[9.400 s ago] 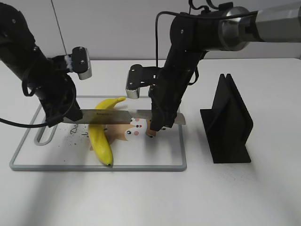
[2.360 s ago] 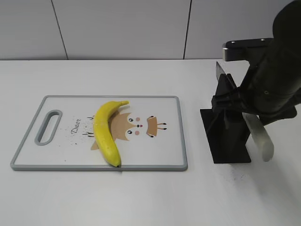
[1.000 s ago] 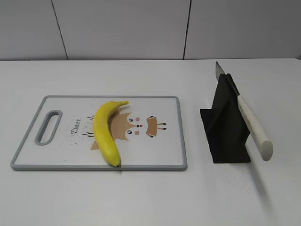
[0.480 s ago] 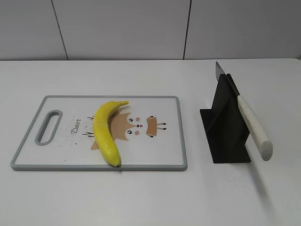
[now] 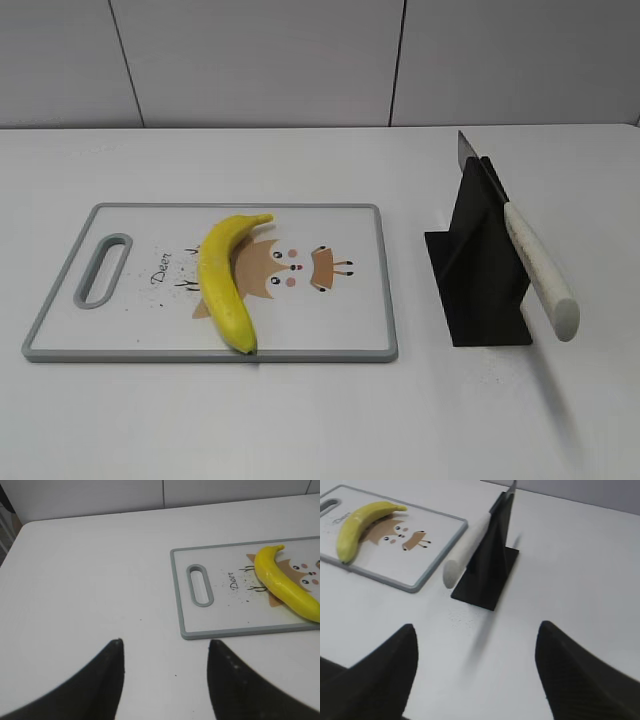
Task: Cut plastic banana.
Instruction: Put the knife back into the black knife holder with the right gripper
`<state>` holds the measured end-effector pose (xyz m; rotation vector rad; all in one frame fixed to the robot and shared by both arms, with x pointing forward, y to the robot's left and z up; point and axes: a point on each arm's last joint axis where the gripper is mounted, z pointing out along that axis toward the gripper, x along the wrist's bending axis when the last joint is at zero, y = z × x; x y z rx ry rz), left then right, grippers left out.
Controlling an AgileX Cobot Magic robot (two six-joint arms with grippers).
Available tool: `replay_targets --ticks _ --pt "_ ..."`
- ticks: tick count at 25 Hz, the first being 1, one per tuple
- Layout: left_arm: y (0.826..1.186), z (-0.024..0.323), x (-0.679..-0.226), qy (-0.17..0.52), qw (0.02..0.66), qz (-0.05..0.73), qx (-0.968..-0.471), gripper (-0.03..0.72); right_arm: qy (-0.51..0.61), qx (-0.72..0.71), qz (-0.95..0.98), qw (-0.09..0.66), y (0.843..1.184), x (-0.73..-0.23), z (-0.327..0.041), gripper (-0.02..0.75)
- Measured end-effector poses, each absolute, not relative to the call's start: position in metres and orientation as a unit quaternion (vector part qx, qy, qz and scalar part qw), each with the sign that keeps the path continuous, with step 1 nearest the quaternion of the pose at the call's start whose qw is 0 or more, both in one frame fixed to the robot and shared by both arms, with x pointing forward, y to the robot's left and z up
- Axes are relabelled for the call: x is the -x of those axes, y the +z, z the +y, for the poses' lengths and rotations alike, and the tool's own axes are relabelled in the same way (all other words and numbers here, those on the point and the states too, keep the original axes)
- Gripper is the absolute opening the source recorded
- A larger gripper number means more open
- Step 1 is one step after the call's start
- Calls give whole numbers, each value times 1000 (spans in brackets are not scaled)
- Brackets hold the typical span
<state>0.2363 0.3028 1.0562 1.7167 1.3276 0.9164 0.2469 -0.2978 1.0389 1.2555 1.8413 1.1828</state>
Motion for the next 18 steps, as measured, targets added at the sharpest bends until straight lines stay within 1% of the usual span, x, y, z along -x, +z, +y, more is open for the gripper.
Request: replay_targets --ticks 9,18 --pt "1056 303 -236 359 383 521 -673 506 405 -563 625 358 1039 -247 -299 574" --pt "1056 303 -236 359 383 521 -673 502 398 -575 615 365 1039 -247 -300 574"
